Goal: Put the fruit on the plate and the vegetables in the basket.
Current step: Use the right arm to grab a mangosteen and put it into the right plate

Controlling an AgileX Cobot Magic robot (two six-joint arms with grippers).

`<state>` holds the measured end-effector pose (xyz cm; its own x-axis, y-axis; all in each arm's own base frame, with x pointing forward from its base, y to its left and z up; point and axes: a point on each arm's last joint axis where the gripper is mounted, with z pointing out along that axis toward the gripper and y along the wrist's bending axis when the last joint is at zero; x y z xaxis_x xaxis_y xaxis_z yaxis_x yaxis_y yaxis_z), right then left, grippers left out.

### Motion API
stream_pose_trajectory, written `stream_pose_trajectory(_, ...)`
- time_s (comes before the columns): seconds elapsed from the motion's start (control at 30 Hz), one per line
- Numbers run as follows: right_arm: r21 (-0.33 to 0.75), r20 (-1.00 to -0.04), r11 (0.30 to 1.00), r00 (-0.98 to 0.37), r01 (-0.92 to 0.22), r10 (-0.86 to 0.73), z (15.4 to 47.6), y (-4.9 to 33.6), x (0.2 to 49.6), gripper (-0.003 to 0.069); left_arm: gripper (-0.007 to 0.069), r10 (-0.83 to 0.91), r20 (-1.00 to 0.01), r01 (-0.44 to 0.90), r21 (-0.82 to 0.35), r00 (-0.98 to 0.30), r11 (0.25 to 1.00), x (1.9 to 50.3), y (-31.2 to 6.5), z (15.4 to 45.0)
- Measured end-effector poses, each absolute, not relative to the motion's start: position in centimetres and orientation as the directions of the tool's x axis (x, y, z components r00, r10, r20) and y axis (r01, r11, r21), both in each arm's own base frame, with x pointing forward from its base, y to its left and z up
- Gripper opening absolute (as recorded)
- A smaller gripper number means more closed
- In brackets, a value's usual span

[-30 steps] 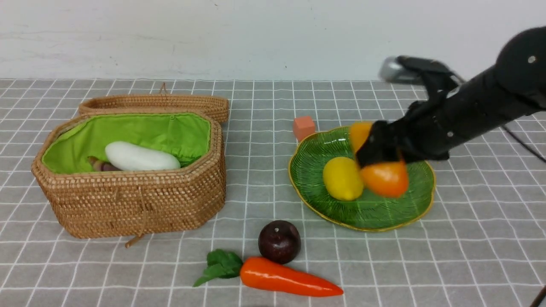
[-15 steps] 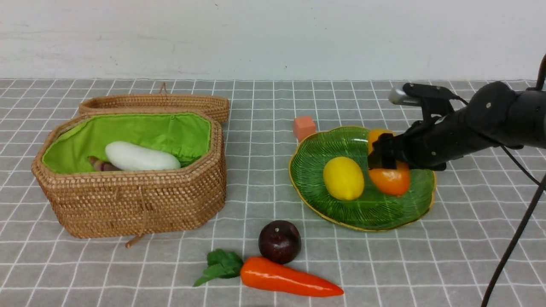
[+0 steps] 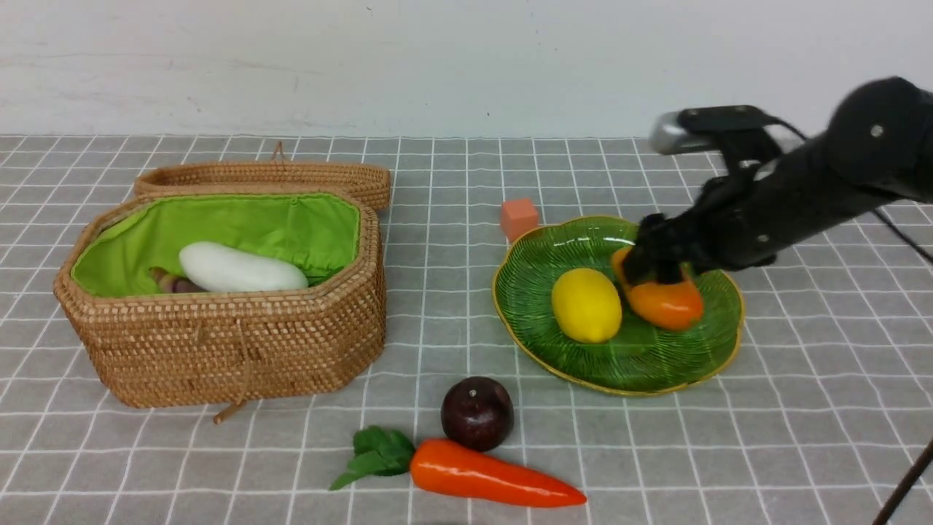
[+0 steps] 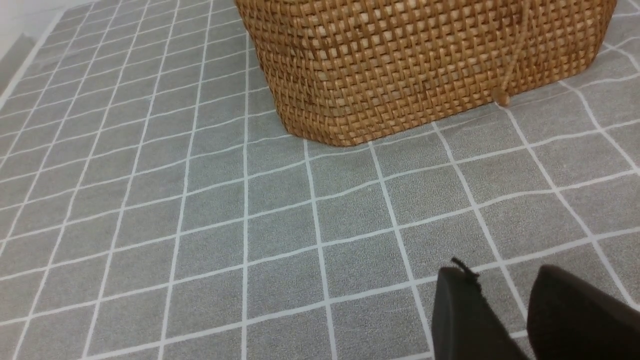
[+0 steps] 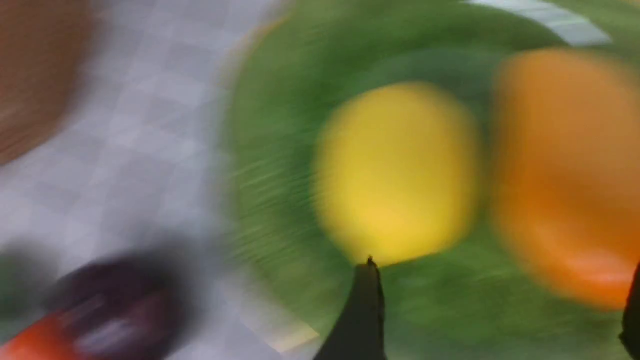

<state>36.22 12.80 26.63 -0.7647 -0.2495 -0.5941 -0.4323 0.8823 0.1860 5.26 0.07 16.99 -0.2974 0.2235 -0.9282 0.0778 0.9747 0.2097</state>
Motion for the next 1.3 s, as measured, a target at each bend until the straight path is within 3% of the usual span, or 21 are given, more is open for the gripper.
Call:
stream_pose_trajectory(0.2,0.218,-0.539,0.728,-0.702,-0.650,-0.466,25.6,22.2,31.3,0.0631,0.0207,0.223,-0.928,0.078,0.210,-0.297,0.975,5.3,0.1,17.0)
stream_pose_trajectory(0.33,0.197,-0.523,0.706,-0.682,-0.680,-0.511,23.5,25.1,30.4,0.0631,0.0211,0.223,-0.928,0.078,0.210,-0.297,0.975,5.3,0.1,17.0)
stream_pose_trajectory(0.6,0.247,-0.462,0.819,-0.805,-0.519,-0.371,20.2,25.7,32.4,0.0628,0.0218,0.223,-0.928,0.078,0.210,-0.297,0.975,5.3,0.1,17.0)
stream_pose_trajectory(0.97,0.252,-0.418,0.813,-0.817,-0.524,-0.397,18.0,26.1,32.8,0.0554,0.0229,0.223,-0.928,0.078,0.210,-0.297,0.975,5.3,0.1,17.0)
stream_pose_trajectory(1.13,0.244,-0.415,0.804,-0.808,-0.542,-0.418,18.9,25.7,32.6,0.0554,0.0234,0.223,-0.928,0.078,0.210,-0.297,0.975,5.3,0.1,17.0)
stream_pose_trajectory(1.3,0.247,-0.506,0.828,-0.796,-0.503,-0.333,23.6,22.6,33.6,0.0554,0.0237,0.223,-0.928,0.078,0.210,-0.297,0.975,5.3,0.1,17.0)
